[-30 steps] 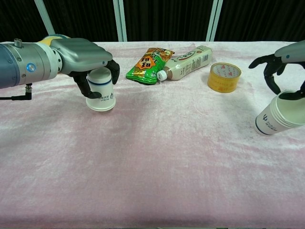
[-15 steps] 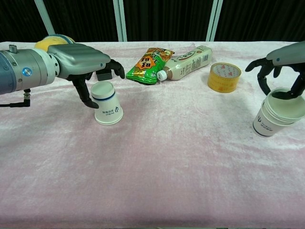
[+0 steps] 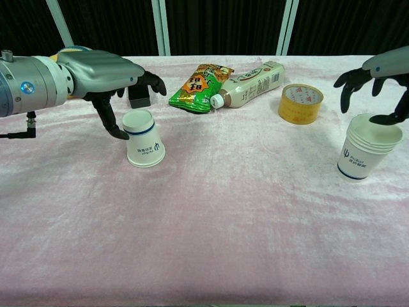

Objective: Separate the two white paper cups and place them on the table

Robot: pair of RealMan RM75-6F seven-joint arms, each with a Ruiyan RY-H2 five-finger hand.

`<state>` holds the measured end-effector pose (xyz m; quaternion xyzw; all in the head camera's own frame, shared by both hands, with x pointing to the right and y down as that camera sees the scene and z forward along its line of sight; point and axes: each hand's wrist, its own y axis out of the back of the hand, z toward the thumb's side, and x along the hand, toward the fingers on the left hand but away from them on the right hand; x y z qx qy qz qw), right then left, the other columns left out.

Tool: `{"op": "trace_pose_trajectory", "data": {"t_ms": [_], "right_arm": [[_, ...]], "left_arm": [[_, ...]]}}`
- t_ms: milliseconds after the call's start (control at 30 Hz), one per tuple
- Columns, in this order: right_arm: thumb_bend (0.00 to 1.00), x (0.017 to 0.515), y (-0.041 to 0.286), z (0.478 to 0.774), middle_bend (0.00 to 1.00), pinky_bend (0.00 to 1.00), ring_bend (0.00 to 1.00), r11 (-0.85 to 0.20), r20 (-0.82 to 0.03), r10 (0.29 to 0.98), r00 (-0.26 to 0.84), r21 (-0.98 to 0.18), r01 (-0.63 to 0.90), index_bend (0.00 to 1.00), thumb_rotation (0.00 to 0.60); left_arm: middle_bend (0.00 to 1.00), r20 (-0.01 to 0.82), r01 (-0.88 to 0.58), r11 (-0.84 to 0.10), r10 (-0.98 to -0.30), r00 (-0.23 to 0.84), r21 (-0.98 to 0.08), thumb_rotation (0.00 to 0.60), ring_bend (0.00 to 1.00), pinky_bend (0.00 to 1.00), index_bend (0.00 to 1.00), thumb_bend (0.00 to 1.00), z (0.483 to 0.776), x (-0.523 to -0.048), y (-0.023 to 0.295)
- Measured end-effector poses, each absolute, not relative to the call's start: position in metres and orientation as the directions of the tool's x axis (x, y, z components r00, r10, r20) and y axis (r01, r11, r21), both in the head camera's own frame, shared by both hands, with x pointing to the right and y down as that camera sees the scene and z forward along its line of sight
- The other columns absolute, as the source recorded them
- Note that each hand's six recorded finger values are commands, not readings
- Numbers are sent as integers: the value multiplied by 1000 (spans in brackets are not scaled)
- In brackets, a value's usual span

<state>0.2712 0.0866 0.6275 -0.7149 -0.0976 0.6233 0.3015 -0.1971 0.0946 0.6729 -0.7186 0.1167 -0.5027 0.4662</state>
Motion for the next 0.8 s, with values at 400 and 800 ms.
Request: {"op": "trace_pose_trajectory", "data": {"t_ms": [400, 800], "right_arm": [[258, 315, 57, 557, 0, 197, 55, -707, -715, 682, 152, -698, -112, 142, 600], [242, 445, 63, 521, 0, 197, 63, -420, -419, 907, 38, -899, 120, 125, 600]], "left_arm": [[103, 489, 255, -418, -751, 444, -872, 600, 0, 211, 119, 146, 610, -225, 77], [95, 374, 124, -353, -877, 301, -927, 600, 0, 201, 127, 146, 568, -335, 97]]}}
